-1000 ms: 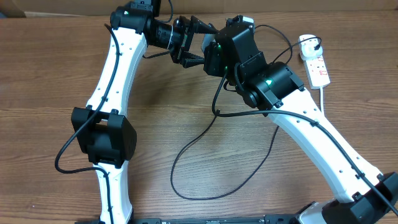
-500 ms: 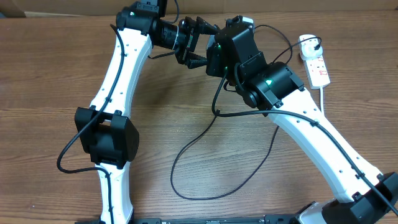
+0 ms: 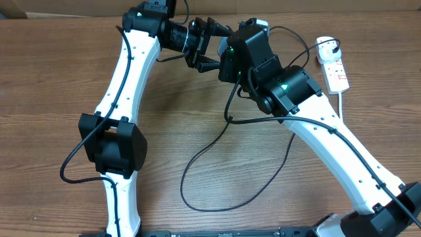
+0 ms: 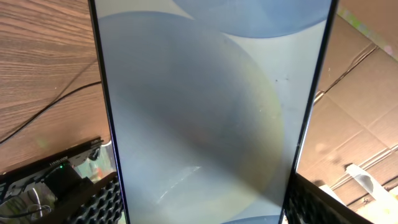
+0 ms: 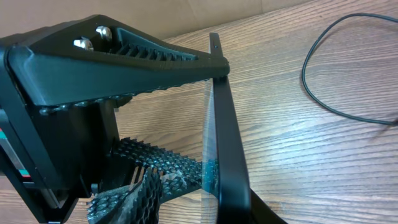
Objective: Plug charger to phone and switch on socket
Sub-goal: 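Close the right gripper on the phone's edge beside the left gripper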
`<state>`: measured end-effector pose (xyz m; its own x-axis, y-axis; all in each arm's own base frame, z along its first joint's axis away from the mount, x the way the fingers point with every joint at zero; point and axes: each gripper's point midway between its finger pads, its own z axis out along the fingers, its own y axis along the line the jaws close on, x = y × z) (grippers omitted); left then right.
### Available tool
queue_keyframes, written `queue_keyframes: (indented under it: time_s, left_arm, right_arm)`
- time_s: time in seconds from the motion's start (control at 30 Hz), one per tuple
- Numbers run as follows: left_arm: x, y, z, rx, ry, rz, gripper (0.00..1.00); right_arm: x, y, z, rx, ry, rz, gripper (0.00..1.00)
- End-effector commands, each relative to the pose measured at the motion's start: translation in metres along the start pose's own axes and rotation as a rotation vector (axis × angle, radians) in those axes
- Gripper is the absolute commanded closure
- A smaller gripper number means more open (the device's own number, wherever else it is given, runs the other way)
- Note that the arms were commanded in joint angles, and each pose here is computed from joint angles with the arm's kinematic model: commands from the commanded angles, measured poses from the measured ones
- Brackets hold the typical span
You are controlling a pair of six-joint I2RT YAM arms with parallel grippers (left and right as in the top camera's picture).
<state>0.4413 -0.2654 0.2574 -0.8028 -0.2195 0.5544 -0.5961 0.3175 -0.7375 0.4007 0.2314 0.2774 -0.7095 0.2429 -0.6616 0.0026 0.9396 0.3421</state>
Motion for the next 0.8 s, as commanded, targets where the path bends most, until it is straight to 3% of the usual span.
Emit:
queue_keyframes:
  time_s: [0.0, 0.77]
  left_arm:
    - [0.0214, -0.0169, -0.0071, 0.030, 0.014, 0.096, 0.29]
    - [0.0245, -0.0168, -0.0038, 0.028, 0.024, 0.114, 0.28]
  right_arm:
    - [-0.0089, 0.0009, 0.0002, 0.007, -0.026, -0.014, 0.67]
    - [-0.0110, 0.0030, 0.0023, 0.000, -0.035, -0.012, 0.76]
